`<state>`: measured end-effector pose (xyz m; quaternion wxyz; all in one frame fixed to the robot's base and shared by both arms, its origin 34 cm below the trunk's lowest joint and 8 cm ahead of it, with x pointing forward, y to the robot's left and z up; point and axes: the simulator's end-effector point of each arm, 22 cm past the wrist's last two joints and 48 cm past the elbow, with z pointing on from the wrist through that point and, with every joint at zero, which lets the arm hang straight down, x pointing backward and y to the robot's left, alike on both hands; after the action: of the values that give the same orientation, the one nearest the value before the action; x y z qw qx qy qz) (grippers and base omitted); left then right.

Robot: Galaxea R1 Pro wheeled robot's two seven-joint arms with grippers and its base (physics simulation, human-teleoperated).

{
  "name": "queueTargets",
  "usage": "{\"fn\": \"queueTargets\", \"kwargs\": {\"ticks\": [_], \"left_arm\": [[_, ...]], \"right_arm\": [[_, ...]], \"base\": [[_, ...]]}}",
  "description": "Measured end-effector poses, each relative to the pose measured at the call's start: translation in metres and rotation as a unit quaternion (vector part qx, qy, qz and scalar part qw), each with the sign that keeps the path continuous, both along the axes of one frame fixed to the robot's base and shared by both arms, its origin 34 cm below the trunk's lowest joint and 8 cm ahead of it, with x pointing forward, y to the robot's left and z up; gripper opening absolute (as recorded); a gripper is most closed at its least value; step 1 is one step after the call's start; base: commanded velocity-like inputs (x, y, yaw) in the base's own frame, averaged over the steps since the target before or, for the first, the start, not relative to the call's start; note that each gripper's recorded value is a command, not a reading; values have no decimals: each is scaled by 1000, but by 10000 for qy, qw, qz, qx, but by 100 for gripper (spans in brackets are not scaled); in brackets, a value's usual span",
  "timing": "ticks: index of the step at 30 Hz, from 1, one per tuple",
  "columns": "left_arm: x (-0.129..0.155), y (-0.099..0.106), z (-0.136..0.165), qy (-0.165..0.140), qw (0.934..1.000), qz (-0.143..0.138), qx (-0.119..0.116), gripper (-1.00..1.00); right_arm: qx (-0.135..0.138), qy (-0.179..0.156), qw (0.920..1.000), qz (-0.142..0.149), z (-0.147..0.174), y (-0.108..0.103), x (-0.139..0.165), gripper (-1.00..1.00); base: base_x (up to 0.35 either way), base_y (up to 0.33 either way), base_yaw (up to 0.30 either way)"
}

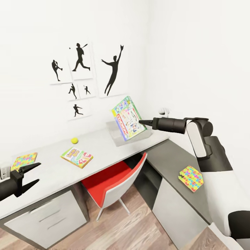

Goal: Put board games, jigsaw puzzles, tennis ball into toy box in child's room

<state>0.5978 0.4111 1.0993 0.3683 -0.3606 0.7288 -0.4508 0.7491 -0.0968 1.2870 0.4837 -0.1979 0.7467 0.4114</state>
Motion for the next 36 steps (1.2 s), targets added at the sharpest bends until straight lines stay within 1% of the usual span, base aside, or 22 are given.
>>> {"fn": "queueTargets", "kwargs": {"ticks": [12, 15, 36], "left_arm": [[0, -1, -3, 28, 10000, 4, -20, 100], [0, -1, -3, 34, 10000, 5, -19, 100], [0, 0, -1, 5, 10000, 10, -22, 100]], "right_arm": [[-15, -27, 10000, -13, 2, -1, 0, -100], [-32, -23, 10000, -22, 0, -2, 0, -100], [-32, -39, 10000, -31, 2, -2, 1, -100]], "base": [[163, -258, 291], [99, -151, 291], [7, -11, 291]]}}
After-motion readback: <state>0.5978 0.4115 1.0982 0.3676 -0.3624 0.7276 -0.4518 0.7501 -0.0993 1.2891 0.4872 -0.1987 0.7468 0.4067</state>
